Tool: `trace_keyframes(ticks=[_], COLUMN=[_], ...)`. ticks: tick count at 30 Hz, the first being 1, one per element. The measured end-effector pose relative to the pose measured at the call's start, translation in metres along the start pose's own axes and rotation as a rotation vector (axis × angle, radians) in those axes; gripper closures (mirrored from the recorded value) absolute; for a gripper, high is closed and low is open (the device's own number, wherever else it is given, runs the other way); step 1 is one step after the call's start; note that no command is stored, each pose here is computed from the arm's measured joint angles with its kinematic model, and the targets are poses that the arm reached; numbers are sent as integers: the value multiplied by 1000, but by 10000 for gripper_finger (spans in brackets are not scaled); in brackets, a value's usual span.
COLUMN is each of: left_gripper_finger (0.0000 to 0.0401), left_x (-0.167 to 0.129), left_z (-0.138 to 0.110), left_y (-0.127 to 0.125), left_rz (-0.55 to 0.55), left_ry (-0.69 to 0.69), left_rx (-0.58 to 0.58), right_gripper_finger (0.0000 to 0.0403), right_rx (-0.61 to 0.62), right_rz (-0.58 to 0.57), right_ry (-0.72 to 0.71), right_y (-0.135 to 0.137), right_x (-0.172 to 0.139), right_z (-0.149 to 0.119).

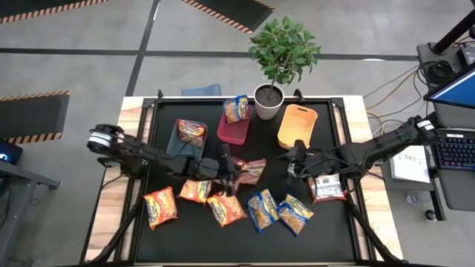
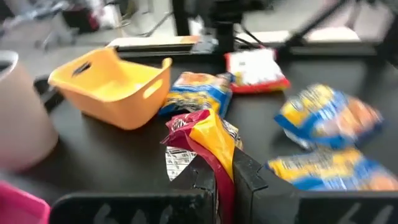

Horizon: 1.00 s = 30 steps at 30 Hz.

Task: Sort Maruchan noodles
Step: Put top red noodle pack into the blue bin

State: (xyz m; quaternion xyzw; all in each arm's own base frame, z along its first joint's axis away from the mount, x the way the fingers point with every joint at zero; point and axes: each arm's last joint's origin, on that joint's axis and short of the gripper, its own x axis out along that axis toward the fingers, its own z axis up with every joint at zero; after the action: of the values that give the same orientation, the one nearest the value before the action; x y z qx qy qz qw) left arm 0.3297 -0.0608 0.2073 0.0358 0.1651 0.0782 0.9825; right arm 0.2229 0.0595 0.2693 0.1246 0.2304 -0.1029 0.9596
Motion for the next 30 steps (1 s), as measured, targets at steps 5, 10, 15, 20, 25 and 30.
trace_keyframes(ticks=[5,10,15,20,25,30], left_gripper_finger=[401,401,401,401,401,401], left_x=[-25,-45,-52,-51,-51,-51], left_z=[12,19,22,22,21,22], left_y=[-9,-10,-10,-11,-11,-11], left_rz=[-88,-138,-145,-146,-145,-143], left_ry=[-47,-103,-129,-129,-128,-132], left_rx=[139,188,189,195,196,195], right_gripper_finger=[127,114,111,110,110,115], right_rx=[-50,-141,-151,-166,-167,-170], right_rz=[29,148,179,226,267,354], right_ry=[-33,-93,-189,-215,-186,-146], right_y=[1,4,9,10,8,7], right_x=[1,20,36,58,78,98], right_z=[-7,-25,-24,-20,-10,-3])
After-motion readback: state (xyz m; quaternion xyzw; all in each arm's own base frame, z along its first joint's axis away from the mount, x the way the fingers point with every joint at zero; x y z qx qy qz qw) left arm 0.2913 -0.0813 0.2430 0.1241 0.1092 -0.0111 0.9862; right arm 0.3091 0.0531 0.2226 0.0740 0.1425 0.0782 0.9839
